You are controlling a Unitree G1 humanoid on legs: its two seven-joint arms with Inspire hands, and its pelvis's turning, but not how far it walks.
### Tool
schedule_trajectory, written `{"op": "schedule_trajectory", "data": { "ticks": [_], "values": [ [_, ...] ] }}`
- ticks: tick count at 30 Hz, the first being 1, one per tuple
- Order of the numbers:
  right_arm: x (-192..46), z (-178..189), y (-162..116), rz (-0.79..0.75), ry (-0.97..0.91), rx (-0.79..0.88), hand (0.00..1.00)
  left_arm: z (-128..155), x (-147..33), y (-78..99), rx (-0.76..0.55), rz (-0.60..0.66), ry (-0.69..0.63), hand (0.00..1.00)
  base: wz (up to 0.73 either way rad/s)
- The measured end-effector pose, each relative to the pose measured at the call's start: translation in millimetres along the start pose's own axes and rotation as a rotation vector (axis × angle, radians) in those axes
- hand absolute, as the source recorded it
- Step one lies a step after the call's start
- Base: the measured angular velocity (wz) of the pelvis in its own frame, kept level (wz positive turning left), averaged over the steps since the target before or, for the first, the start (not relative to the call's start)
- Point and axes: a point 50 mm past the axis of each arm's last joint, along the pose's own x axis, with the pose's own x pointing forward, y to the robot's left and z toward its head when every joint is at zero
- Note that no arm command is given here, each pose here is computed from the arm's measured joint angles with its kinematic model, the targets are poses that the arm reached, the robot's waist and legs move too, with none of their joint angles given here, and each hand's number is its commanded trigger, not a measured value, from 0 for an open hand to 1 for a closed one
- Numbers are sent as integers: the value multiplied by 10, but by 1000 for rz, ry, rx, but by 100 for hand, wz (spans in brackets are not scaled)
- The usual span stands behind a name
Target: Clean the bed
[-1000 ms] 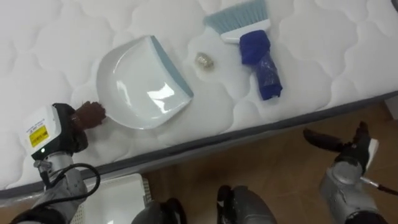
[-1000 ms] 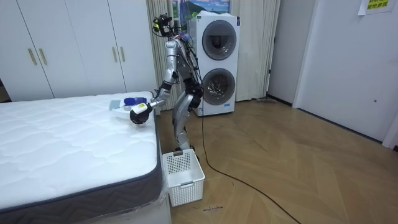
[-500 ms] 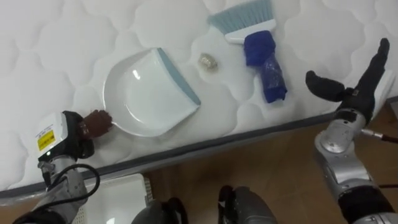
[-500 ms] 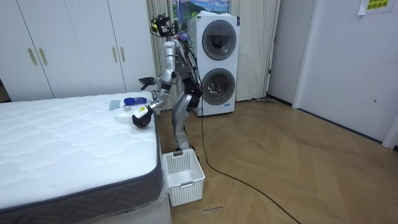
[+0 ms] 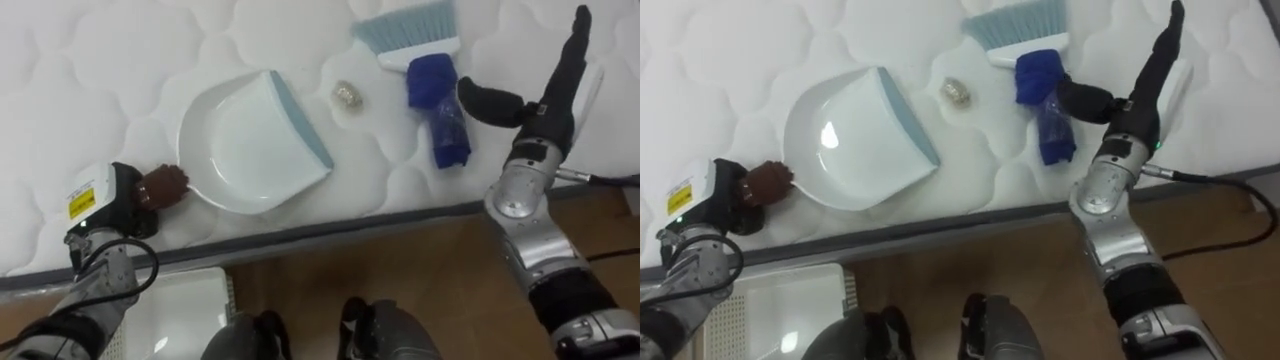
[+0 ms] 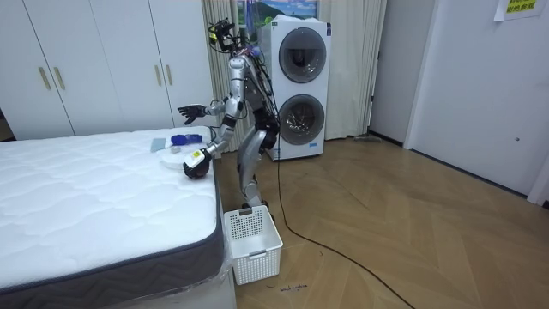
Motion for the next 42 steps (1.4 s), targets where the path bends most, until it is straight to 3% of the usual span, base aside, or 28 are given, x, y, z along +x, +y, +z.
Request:
{"op": "schedule_trajectory", "data": {
  "ticks": [12, 22, 42],
  "values": [
    [49, -95, 18, 47, 105, 60, 0, 260, 129, 89, 11, 15, -93, 100, 11],
    [24, -317, 77, 178, 207, -10, 0, 367, 137, 69, -5, -3, -122, 100, 6],
    [164, -504, -139, 197, 318, -144, 0, 494, 191, 97, 11, -13, -151, 100, 1]
  ]
}}
